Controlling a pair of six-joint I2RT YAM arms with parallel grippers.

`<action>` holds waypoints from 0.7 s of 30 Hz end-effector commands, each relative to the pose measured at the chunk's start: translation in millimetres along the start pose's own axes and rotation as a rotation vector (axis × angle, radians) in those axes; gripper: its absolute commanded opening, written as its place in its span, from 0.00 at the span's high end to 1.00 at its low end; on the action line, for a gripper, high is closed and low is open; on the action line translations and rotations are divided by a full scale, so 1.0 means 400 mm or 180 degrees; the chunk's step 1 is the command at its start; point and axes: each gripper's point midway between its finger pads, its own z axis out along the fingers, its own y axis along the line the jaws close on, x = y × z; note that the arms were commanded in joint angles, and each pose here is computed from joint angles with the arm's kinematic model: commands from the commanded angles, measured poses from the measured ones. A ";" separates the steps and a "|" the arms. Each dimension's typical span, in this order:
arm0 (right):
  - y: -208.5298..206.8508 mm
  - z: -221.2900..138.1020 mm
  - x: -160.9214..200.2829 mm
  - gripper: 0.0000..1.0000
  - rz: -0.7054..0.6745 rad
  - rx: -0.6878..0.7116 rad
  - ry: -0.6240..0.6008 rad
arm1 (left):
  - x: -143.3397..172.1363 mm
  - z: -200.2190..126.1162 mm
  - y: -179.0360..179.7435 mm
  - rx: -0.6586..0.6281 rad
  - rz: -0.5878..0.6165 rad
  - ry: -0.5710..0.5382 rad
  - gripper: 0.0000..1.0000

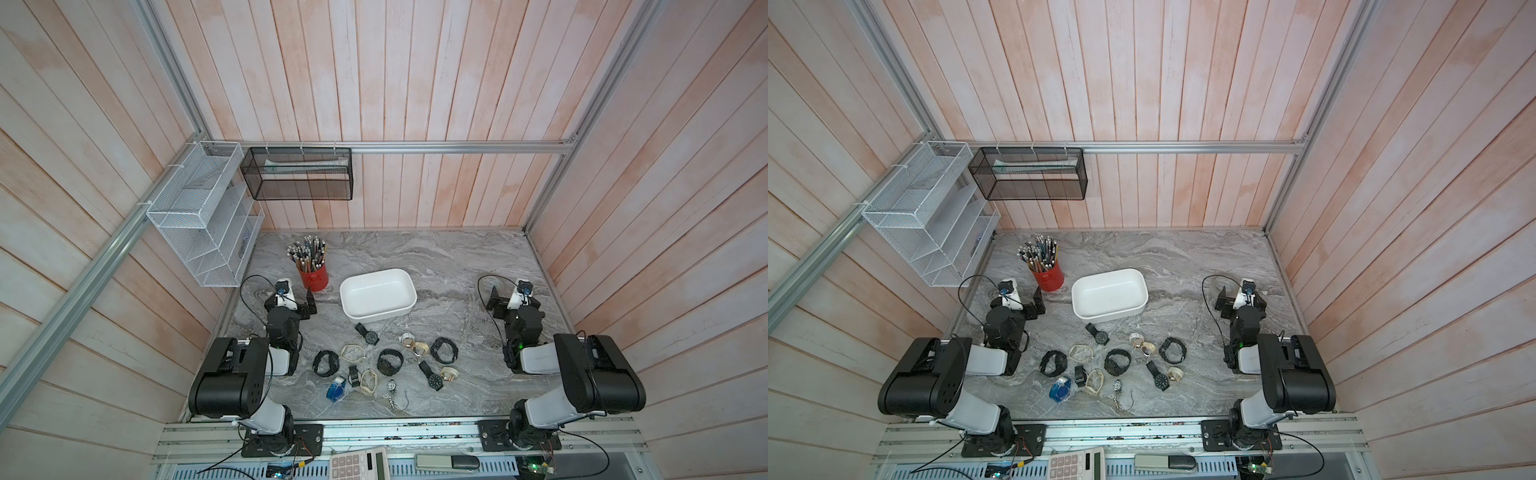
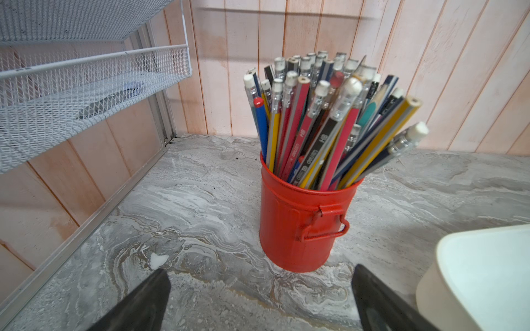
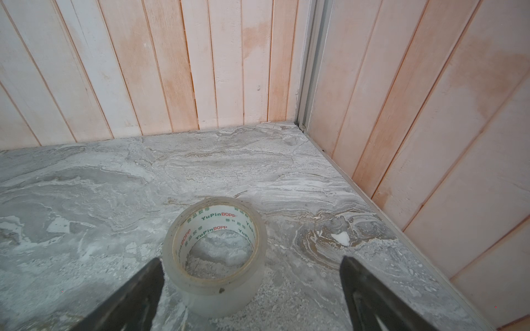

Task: Put the watch into the storage box
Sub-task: Pick up the watch at the center of the board.

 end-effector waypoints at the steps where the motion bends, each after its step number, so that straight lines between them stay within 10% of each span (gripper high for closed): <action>1: 0.005 0.002 -0.006 0.02 0.0031 -0.0031 -0.0013 | -0.013 0.005 -0.003 0.0039 0.0020 -0.0034 0.00; 21: 0.006 0.001 -0.006 0.02 0.0031 -0.0034 -0.0014 | -0.012 0.010 -0.003 0.0087 -0.0004 -0.0012 0.00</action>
